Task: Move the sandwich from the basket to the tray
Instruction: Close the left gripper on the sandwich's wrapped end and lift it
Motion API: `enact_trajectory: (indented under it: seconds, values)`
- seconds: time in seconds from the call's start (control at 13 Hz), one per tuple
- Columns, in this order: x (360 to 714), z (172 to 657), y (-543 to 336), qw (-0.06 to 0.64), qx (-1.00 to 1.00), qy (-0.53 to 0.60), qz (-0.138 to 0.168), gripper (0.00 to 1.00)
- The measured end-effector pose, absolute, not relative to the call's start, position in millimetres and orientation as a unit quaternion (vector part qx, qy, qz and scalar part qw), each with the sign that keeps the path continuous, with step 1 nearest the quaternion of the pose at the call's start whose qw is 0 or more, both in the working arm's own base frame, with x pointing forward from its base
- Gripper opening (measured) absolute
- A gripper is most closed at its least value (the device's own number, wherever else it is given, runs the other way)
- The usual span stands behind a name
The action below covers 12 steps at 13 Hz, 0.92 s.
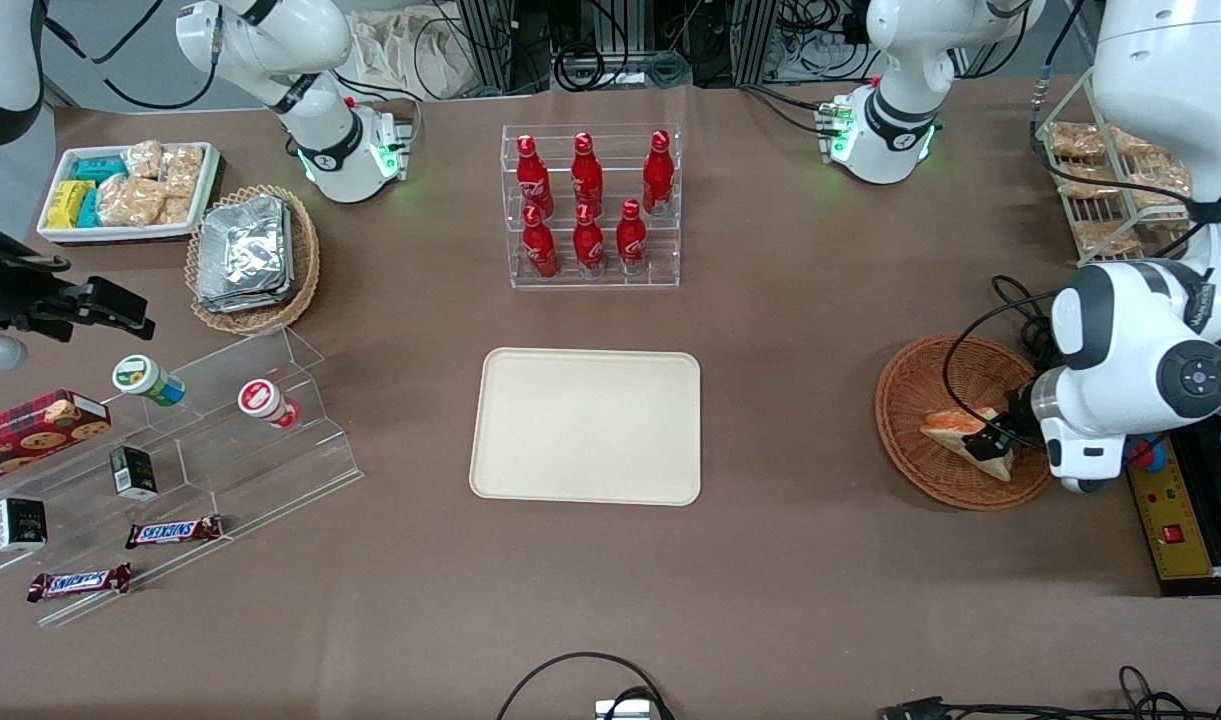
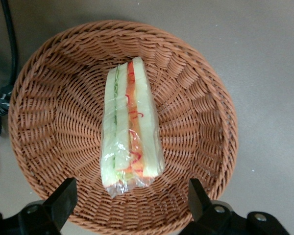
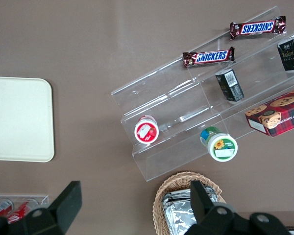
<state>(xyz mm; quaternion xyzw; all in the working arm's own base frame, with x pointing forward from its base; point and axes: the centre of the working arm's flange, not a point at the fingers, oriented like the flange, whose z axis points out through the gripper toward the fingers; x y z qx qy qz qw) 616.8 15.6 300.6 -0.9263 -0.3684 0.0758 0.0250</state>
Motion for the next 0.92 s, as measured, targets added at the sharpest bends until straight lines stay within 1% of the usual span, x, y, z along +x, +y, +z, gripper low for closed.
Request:
enact_trajectory:
  seconds: [0.23, 0.69, 0.77, 0.92]
  values:
    - [617, 279, 18, 0.014, -0.919, -0.389, 0.068, 1.0]
    - [615, 254, 18, 0.021, -0.902, -0.424, 0.084, 0.99]
    - [615, 252, 18, 0.022, -0.899, -0.429, 0.084, 0.93]
    - [617, 254, 19, 0.021, -0.892, -0.445, 0.08, 0.68]
